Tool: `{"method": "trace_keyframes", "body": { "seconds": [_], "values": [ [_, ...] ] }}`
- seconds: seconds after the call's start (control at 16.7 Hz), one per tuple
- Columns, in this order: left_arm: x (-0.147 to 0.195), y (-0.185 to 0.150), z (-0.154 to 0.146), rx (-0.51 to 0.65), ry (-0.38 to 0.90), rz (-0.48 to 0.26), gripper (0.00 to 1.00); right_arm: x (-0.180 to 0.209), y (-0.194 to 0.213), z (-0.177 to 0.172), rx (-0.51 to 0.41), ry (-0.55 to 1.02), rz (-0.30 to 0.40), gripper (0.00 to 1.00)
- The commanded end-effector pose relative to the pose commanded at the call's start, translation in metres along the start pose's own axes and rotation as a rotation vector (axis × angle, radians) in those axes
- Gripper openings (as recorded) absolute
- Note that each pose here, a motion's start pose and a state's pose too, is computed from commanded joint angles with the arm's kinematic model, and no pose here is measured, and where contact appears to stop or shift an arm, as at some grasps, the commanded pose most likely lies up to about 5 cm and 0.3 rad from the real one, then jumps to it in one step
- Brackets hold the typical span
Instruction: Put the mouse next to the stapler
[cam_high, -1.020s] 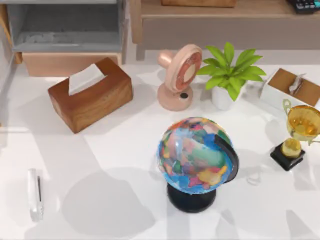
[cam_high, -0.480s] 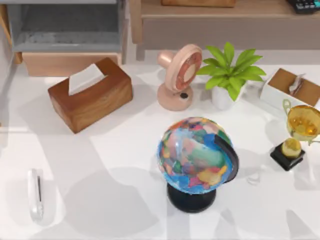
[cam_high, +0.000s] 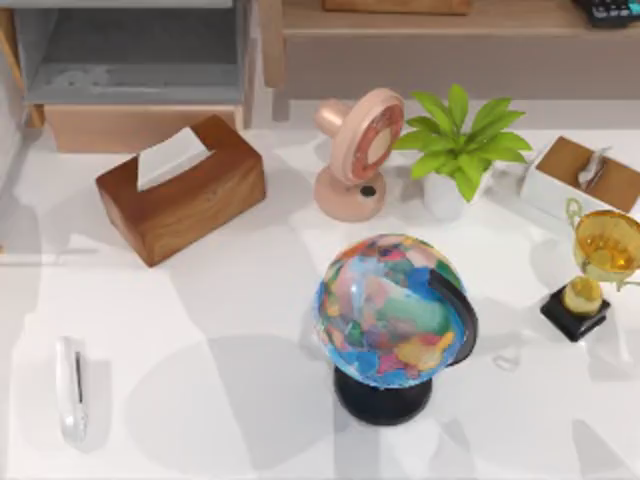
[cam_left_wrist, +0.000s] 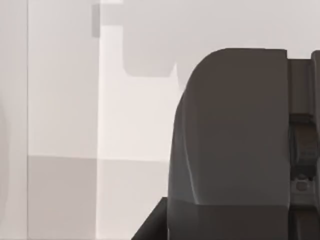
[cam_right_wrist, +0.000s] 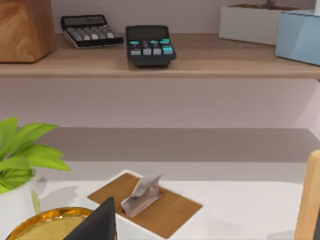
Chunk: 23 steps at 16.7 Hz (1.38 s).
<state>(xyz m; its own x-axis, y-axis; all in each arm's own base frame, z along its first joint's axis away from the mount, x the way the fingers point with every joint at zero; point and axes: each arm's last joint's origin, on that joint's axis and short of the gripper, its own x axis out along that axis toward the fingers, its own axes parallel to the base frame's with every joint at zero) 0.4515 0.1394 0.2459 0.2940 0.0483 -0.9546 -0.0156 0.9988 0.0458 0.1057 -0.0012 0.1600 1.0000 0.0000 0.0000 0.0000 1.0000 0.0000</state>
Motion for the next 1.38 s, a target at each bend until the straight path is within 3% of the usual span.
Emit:
{"method": "trace_keyframes", "body": {
  "seconds": [0.18, 0.42, 0.78, 1.14, 1.38],
  "values": [
    [-0.028, -0.048, -0.005, -0.023, -0.066, -0.012, 0.0, 0.0, 0.0, 0.0, 0.0, 0.0, 0.0, 1.0],
    [-0.041, -0.131, -0.029, -0.027, -0.087, -0.066, 0.0, 0.0, 0.0, 0.0, 0.0, 0.0, 0.0, 1.0],
    [-0.026, -0.238, -0.112, -0.01, 0.016, -0.122, 0.0, 0.0, 0.0, 0.0, 0.0, 0.0, 0.0, 1.0],
    [-0.001, -0.284, -0.205, 0.001, 0.144, -0.085, 0.0, 0.0, 0.0, 0.0, 0.0, 0.0, 0.0, 1.0],
    [0.009, -0.289, -0.24, 0.0, 0.191, -0.051, 0.0, 0.0, 0.0, 0.0, 0.0, 0.0, 0.0, 1.0]
  ]
}}
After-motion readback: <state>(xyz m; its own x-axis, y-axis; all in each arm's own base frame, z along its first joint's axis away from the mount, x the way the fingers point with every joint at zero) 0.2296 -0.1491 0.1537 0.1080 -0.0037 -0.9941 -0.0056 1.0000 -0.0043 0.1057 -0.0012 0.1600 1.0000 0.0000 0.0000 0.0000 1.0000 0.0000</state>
